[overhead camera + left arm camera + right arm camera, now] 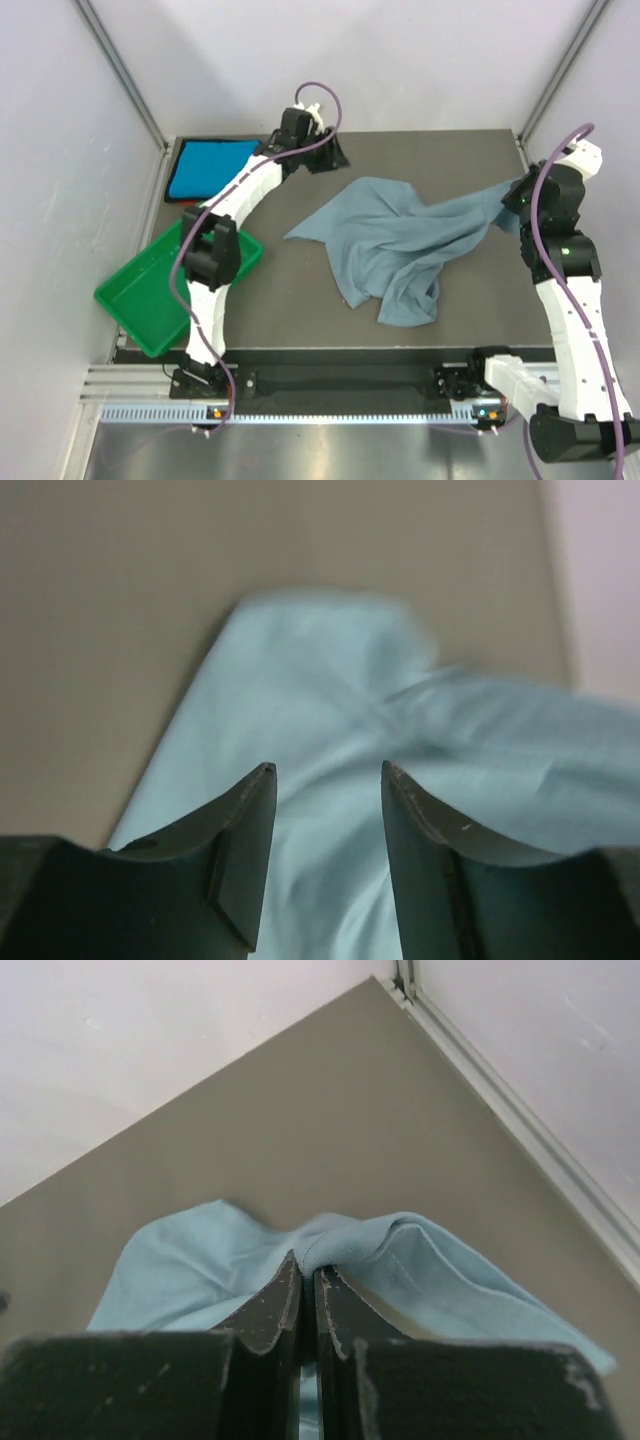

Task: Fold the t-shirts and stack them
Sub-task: Flatten the tshirt out

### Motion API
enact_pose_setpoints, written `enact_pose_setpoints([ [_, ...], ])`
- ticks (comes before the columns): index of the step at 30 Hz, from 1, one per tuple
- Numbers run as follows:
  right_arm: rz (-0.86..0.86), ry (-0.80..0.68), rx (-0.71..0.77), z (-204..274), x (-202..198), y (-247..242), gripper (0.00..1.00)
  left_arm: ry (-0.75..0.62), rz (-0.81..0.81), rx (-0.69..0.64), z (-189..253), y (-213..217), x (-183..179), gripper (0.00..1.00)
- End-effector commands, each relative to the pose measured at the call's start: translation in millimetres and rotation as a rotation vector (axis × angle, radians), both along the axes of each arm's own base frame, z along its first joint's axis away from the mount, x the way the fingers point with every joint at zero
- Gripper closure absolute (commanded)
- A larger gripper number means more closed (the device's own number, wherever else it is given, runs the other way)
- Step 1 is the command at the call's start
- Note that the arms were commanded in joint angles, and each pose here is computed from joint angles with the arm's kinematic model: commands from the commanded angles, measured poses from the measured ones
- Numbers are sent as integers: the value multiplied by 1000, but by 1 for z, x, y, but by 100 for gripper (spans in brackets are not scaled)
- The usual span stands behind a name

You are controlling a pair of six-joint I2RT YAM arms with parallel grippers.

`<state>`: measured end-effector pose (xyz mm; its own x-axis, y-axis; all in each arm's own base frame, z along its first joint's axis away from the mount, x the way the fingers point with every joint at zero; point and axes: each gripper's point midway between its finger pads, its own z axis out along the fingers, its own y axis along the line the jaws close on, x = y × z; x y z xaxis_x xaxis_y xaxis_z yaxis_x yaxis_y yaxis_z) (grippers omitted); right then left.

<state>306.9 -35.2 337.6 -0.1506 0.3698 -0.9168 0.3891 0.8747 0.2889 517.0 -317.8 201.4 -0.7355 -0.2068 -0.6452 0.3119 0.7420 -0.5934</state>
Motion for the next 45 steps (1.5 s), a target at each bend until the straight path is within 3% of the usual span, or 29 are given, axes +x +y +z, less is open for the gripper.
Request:
enact_pose_setpoints([
  [1,-62,-25,42,2,-2,-8,100,-156,-95,104,45,11,-68,48],
  [4,-72,-26,58,-2,-5,-8,100,-78,-204,144,4,8,-164,51],
  [8,-40,-30,76,-2,-6,-2,100,-9,-334,68,-20,-25,-266,55],
  [13,5,-7,94,-9,-8,6,100,48,-362,73,-60,-43,-339,54],
  [21,28,-6,120,-16,-13,12,100,5,-464,124,-102,-76,-361,45],
  [29,29,18,118,-27,-17,12,100,90,-483,179,-151,-89,-362,46],
  [37,42,63,125,-41,-16,15,100,70,-518,180,-162,-99,-360,49],
  [42,6,60,127,-45,-16,9,100,74,-490,296,-154,-87,-351,100],
  [45,2,-5,137,-39,4,9,100,-56,-389,425,-112,-72,-308,100],
])
